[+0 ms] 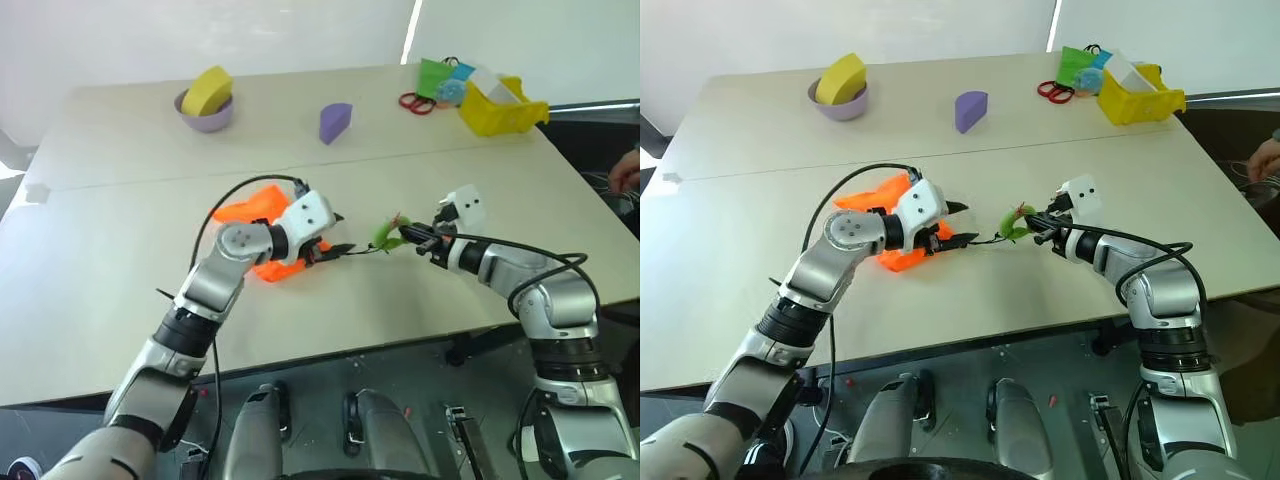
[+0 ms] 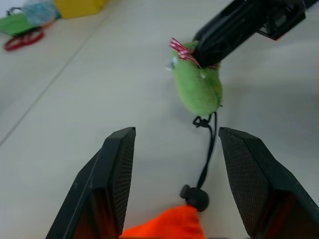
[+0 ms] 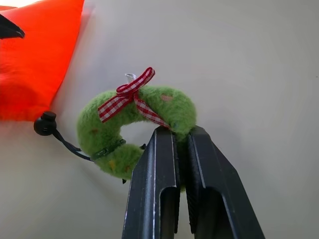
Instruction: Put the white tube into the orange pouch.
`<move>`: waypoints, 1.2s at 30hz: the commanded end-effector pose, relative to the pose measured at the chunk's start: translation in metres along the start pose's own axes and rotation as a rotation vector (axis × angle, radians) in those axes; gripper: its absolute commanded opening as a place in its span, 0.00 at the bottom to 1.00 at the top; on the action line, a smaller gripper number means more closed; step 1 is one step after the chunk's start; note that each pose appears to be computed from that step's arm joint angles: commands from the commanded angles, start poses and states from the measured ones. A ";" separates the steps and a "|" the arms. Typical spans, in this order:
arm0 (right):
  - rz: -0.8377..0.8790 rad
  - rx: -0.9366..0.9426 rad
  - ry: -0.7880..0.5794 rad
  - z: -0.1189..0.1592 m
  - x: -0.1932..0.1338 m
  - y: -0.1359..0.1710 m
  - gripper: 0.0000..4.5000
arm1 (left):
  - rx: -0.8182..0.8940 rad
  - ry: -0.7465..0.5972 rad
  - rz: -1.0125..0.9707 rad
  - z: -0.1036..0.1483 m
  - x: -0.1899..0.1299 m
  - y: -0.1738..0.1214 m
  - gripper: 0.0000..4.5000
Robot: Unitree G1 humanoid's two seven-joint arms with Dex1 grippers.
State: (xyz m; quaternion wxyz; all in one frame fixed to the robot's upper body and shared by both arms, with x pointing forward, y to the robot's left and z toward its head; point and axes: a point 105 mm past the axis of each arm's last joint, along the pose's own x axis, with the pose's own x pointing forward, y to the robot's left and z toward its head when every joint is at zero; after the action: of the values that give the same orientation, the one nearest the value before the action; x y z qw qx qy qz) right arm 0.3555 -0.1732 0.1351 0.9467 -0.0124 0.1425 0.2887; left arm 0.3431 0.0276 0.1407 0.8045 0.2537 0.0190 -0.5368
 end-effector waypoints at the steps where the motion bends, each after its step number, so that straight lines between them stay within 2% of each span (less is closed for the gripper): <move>1: -0.002 -0.034 -0.055 0.016 -0.007 0.002 0.00 | 0.101 0.019 -0.041 0.007 0.002 0.002 0.63; 5: 0.002 -0.040 -0.053 0.015 -0.006 0.004 0.00 | 0.194 0.074 -0.093 0.008 0.001 0.009 0.63; 8: 0.004 -0.042 -0.049 0.014 -0.007 0.004 0.00 | 0.204 0.127 -0.081 0.002 -0.001 0.018 0.63; 11: 0.001 -0.048 -0.044 0.012 -0.006 0.004 0.00 | 0.165 0.161 -0.102 -0.007 0.000 0.018 0.63; 15: -0.019 -0.046 -0.038 0.007 -0.004 -0.001 0.00 | 0.007 0.073 -0.129 0.002 0.003 0.020 0.63; 18: -0.018 -0.050 -0.037 0.001 -0.003 0.001 0.00 | -0.079 0.064 -0.208 0.001 0.000 0.014 0.63; 24: -0.021 -0.062 -0.042 -0.007 0.000 0.005 0.00 | -0.004 0.140 -0.236 -0.011 0.002 0.021 0.63; 36: -0.036 -0.069 -0.045 -0.013 0.000 0.008 0.00 | 0.113 0.174 -0.324 -0.014 0.015 0.018 0.63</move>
State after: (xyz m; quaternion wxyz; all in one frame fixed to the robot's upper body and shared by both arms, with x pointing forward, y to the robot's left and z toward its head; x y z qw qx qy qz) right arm 0.3469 -0.1692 0.1087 0.9505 -0.0316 0.1386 0.2764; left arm 0.3682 0.0314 0.1226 0.6982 0.3199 0.1169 -0.6297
